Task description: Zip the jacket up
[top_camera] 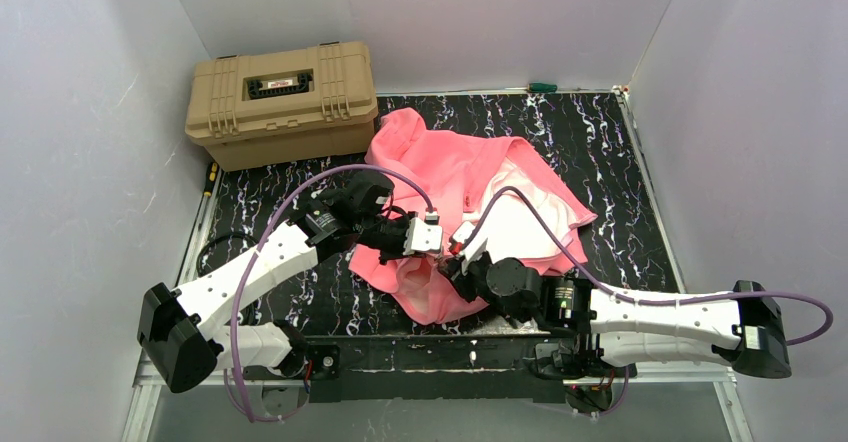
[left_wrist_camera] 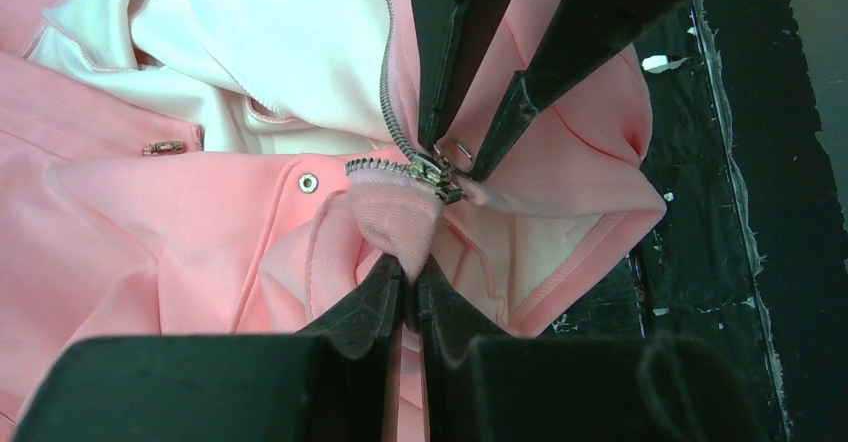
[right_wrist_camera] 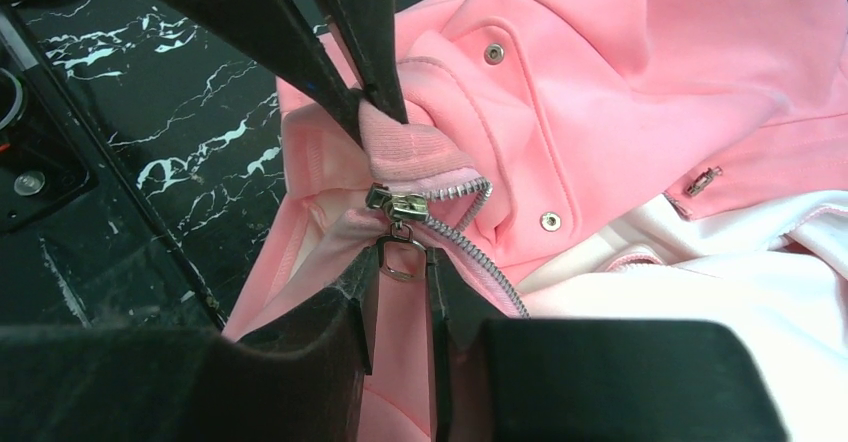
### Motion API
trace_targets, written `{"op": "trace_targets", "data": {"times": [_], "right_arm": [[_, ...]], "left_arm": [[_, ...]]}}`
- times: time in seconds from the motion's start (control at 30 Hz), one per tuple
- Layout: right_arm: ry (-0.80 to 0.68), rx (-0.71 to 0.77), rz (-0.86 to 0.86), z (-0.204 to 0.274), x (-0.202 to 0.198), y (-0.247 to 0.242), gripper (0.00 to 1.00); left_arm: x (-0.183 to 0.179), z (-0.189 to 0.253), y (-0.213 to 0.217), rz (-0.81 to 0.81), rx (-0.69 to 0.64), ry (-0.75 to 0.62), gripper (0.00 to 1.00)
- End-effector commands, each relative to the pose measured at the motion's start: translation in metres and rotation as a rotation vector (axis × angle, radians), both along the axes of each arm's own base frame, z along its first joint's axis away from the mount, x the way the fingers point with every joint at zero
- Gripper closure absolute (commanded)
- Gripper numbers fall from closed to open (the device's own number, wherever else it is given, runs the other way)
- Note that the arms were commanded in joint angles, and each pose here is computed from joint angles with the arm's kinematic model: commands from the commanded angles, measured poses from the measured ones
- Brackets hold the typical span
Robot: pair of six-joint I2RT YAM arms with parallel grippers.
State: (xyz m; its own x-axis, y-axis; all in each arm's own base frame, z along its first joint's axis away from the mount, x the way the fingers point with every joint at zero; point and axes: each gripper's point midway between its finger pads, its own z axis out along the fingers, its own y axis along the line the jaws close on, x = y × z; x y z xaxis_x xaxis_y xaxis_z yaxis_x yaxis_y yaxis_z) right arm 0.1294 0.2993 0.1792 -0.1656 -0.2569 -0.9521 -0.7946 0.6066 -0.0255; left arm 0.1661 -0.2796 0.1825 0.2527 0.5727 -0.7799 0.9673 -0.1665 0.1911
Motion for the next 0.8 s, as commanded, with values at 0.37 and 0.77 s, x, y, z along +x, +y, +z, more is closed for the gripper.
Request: {"op": "trace_targets", "data": {"times": [0.37,0.77], "right_arm": [[0.001,0.125,-0.069,0.043,0.005,-0.008,0.99],[0.032,0.106,-0.021,0.044,-0.003,-0.006,0.99]], "left_arm": [[-0.008,0.014,-0.001,-0.041,-0.028,-0.017,1.0],[-0.01,0.019,-0.002,-0.075,-0.039,-0.062,1.0]]}}
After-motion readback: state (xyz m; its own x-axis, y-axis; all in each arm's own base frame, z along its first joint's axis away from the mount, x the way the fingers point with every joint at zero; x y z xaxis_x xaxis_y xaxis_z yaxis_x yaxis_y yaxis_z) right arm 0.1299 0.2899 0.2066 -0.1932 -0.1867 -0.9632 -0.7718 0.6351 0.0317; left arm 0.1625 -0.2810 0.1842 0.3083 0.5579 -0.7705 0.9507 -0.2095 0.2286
